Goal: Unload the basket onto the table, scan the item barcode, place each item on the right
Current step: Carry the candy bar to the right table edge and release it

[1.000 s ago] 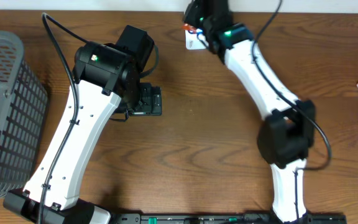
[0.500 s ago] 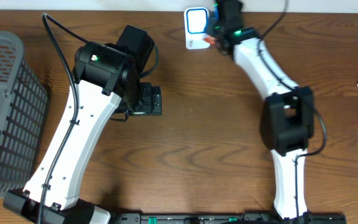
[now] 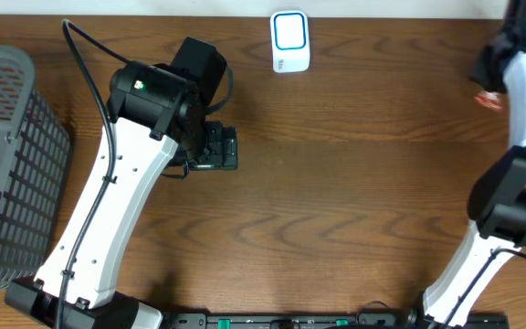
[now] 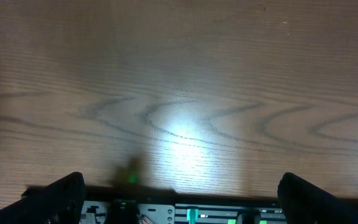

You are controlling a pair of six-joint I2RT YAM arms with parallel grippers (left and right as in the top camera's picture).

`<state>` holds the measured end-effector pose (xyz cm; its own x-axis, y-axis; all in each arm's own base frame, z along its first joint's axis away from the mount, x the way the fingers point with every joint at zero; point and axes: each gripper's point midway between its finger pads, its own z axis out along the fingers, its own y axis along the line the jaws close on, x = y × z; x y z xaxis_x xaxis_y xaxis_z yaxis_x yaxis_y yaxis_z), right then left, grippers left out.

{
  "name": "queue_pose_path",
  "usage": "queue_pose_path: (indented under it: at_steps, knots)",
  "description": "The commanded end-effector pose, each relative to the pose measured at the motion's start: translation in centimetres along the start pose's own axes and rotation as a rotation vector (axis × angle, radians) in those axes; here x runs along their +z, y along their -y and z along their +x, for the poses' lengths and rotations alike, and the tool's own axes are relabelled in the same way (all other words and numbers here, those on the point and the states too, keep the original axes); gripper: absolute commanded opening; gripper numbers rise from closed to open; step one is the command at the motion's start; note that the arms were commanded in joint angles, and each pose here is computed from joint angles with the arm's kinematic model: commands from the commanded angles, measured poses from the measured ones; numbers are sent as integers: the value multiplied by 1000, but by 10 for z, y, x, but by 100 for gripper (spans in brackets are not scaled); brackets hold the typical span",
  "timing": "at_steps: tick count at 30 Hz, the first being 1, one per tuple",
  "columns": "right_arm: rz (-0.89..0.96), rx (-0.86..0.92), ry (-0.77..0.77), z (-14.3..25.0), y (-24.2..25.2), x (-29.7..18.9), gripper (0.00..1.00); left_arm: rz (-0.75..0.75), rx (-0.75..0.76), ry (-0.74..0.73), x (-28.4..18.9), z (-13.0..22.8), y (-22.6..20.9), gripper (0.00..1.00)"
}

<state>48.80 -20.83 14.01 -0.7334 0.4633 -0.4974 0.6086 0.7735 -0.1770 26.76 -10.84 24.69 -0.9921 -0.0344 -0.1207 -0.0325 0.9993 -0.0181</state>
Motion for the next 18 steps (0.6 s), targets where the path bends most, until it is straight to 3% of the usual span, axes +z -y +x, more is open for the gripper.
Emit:
queue_pose_path:
  at_steps: [1,2,3,4,12,16,18]
  knots:
    - [135,-16,-16,-3,58,13,23,-10,-15,-5,1,0,-3,98]
    - [146,0,-28,-2,69,15,49,-10,-15,-5,1,0,-3,98]
    - [157,11,-41,0,78,17,85,-10,-15,-5,1,0,-3,98]
    - [165,18,-57,3,86,18,98,-10,-15,-5,1,0,-3,98]
    - [145,95,-88,12,96,-13,99,-10,-15,-5,1,0,-3,98]
    - [-62,116,8,-6,69,-74,99,-10,-15,-5,1,0,-3,98]
    - [-257,122,63,-10,48,-126,99,-10,-15,-5,1,0,-3,98]
